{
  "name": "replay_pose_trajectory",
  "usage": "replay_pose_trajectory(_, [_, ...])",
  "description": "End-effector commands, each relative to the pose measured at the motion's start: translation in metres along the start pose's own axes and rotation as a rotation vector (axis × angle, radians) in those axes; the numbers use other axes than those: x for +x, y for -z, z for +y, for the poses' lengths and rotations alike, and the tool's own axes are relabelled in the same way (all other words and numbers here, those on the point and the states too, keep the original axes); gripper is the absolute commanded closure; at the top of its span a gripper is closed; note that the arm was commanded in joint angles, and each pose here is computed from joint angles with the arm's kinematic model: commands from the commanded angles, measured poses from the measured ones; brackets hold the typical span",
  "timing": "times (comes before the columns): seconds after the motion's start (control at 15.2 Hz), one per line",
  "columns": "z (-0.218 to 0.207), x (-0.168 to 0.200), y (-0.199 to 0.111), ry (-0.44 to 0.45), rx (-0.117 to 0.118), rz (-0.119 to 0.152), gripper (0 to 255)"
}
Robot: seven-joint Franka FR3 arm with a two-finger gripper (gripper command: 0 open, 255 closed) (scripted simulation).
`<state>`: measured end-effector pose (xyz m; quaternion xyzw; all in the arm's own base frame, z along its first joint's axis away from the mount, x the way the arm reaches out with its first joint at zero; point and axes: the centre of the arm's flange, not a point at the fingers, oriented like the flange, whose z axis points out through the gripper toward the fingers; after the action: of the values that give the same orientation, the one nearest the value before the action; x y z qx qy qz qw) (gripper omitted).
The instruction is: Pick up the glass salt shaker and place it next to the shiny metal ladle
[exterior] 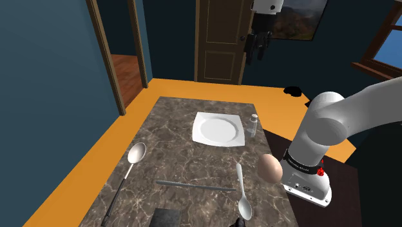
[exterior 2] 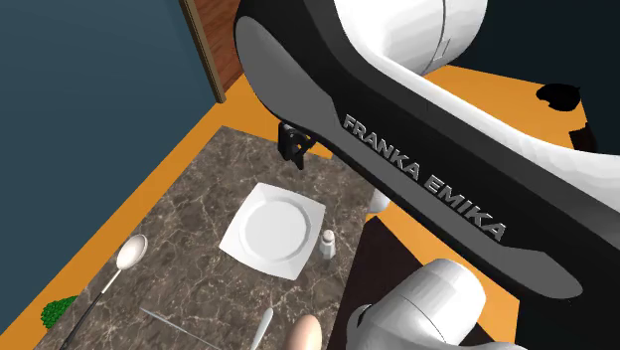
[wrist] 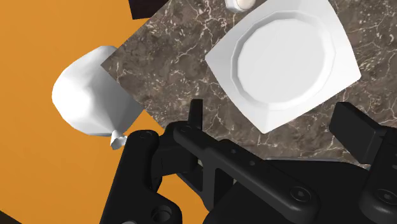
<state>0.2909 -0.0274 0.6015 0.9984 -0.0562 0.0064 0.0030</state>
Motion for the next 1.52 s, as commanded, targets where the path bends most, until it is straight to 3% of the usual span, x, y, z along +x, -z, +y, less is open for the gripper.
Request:
replay_pose_trajectory(0.0, [0.000, 0.000, 0.000, 0.000, 0.000, 0.000, 0])
replay_pose_trajectory(0.92, [-0.019, -0.048, -0.176, -0.048, -0.033, -0.044, 0])
replay_pose_trajectory(1.45, [-0.018, -0.052, -0.221, -0.050, -0.035, -0.046, 0])
